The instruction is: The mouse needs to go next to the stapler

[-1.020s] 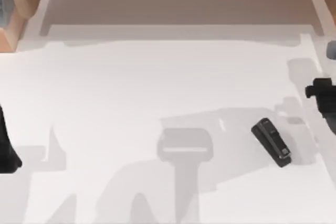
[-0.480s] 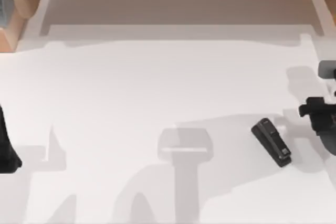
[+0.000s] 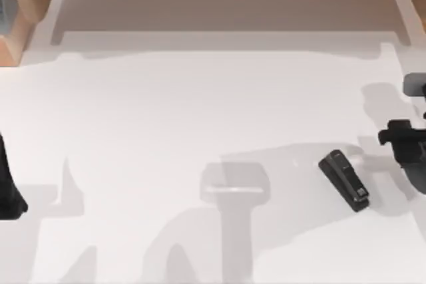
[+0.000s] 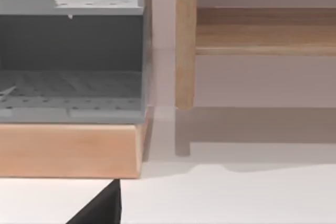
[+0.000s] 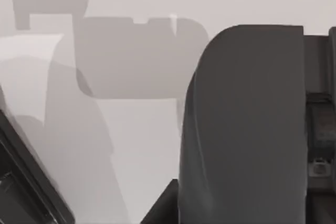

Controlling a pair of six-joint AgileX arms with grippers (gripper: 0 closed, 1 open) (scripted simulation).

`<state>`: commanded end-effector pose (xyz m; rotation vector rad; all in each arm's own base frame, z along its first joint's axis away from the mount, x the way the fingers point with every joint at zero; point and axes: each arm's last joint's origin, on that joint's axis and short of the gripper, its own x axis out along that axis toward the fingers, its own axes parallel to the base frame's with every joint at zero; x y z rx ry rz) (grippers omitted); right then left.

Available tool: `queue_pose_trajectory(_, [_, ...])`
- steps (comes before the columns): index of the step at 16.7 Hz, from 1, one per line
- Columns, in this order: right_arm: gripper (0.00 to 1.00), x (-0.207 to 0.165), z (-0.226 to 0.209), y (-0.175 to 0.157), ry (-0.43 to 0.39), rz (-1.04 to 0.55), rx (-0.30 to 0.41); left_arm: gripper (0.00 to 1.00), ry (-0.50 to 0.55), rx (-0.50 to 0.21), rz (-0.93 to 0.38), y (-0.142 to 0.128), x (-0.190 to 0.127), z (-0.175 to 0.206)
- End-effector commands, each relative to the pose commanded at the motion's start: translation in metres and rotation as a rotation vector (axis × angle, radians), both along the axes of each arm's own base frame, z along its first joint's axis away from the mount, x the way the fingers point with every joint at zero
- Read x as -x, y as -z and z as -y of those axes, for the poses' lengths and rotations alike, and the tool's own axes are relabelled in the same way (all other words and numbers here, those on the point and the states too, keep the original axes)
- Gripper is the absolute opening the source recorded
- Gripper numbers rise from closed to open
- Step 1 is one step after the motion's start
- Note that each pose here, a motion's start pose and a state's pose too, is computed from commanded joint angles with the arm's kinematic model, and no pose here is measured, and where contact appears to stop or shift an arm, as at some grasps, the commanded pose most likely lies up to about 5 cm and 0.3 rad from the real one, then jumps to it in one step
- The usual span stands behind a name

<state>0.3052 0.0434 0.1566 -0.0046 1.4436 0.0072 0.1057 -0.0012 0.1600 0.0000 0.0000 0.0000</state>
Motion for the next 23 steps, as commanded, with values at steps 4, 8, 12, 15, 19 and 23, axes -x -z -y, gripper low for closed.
queue_pose_trajectory(4, [0.00,-0.003,-0.001,-0.003,-0.003,0.026,-0.003,1.00,0.000,0.000,0.000,0.000,0.000,0.000])
queue_pose_trajectory(8, [0.00,-0.005,-0.001,-0.004,-0.004,0.046,-0.005,1.00,0.000,0.000,0.000,0.000,0.000,0.000])
queue_pose_trajectory(12, [0.00,-0.005,-0.002,-0.001,-0.004,0.046,-0.005,1.00,0.000,0.000,0.000,0.000,0.000,0.000])
queue_pose_trajectory(15, [0.00,-0.003,-0.001,0.007,-0.004,0.022,-0.003,1.00,0.000,0.000,0.000,0.000,0.000,0.000])
queue_pose_trajectory(19, [0.00,0.002,-0.001,0.019,-0.004,-0.025,0.003,1.00,0.000,0.000,0.000,0.000,0.000,0.000])
queue_pose_trajectory(23, [0.08,0.002,-0.001,0.019,-0.004,-0.025,0.003,1.00,0.000,0.000,0.000,0.000,0.000,0.000])
